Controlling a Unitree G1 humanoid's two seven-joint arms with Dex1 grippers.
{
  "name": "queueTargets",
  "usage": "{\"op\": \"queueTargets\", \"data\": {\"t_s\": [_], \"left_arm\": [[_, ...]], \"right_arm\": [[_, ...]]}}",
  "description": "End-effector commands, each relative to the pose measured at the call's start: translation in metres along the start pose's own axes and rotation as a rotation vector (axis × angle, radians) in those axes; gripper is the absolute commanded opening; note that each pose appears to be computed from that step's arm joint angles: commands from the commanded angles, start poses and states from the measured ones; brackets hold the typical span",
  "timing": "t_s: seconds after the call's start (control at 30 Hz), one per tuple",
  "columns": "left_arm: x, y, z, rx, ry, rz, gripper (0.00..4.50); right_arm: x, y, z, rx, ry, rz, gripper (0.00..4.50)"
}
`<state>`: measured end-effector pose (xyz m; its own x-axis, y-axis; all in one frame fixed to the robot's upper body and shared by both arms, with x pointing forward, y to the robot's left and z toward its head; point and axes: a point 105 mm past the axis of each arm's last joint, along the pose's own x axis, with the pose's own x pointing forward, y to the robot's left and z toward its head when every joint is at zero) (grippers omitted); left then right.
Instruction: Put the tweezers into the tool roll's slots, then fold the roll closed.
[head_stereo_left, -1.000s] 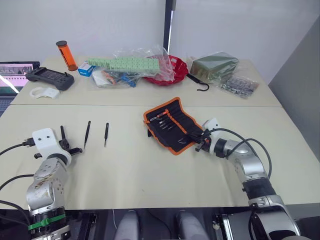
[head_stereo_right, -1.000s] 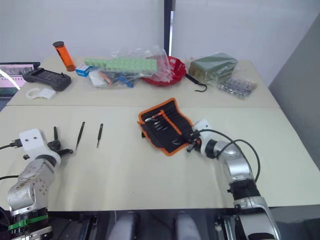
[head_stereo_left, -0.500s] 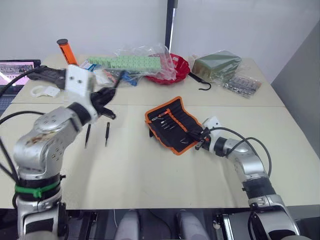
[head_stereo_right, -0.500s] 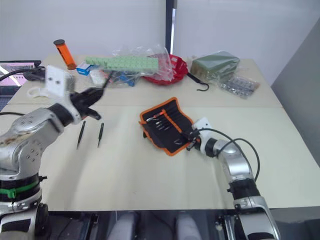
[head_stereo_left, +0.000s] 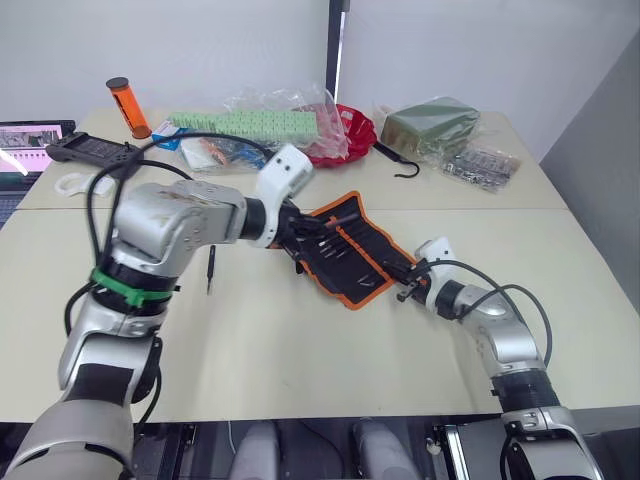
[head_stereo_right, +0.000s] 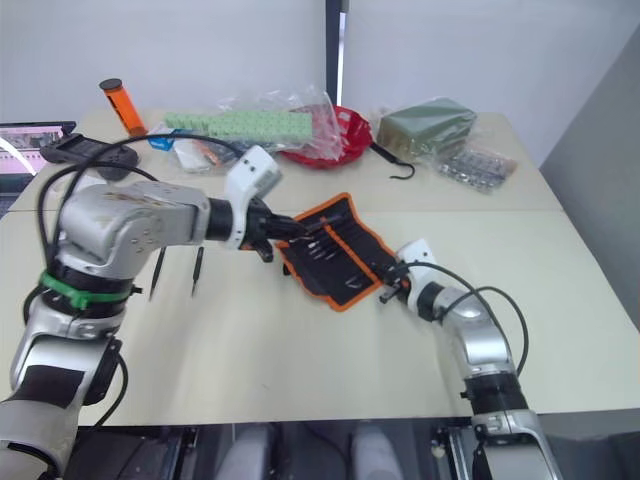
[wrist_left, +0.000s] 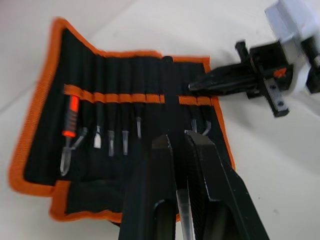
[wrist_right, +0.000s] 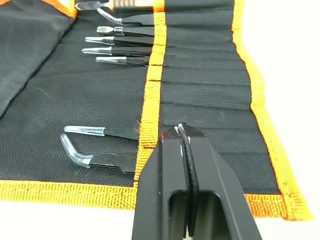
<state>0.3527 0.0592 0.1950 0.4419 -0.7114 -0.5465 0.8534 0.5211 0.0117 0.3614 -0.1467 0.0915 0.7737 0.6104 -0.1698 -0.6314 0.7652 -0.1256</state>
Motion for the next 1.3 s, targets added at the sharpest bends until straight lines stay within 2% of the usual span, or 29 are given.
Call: {"op": "queueTargets", "data": {"t_s": [0.03, 0.13, 0.37, 0.53, 0.7, 1.07, 1.3], "left_arm": [[0.005, 0.006, 0.005, 0.048, 0.042, 0.022, 0.01], [0.015, 0.009, 0.001, 0.069, 0.083, 0.036, 0.01], [0.037, 0.008, -0.002, 0.089, 0.104, 0.055, 0.01], [0.042, 0.008, -0.005, 0.085, 0.111, 0.054, 0.01], [0.041, 0.012, -0.017, 0.118, 0.157, 0.057, 0.01], [0.046, 0.008, -0.019, 0.118, 0.157, 0.051, 0.01], [0.057, 0.011, -0.016, 0.092, 0.117, 0.061, 0.01]], "right_arm": [[0.0, 0.001, -0.003, 0.02, 0.011, -0.011, 0.0], [0.0, 0.001, -0.005, 0.02, 0.013, -0.019, 0.0], [0.003, 0.004, 0.0, 0.025, -0.013, -0.009, 0.0], [0.002, 0.0, -0.003, 0.037, 0.008, -0.03, 0.0], [0.001, 0.001, -0.004, 0.039, 0.012, -0.026, 0.0], [0.001, 0.003, -0.006, 0.035, 0.019, -0.022, 0.0], [0.001, 0.001, -0.005, 0.034, 0.024, -0.021, 0.0]]}}
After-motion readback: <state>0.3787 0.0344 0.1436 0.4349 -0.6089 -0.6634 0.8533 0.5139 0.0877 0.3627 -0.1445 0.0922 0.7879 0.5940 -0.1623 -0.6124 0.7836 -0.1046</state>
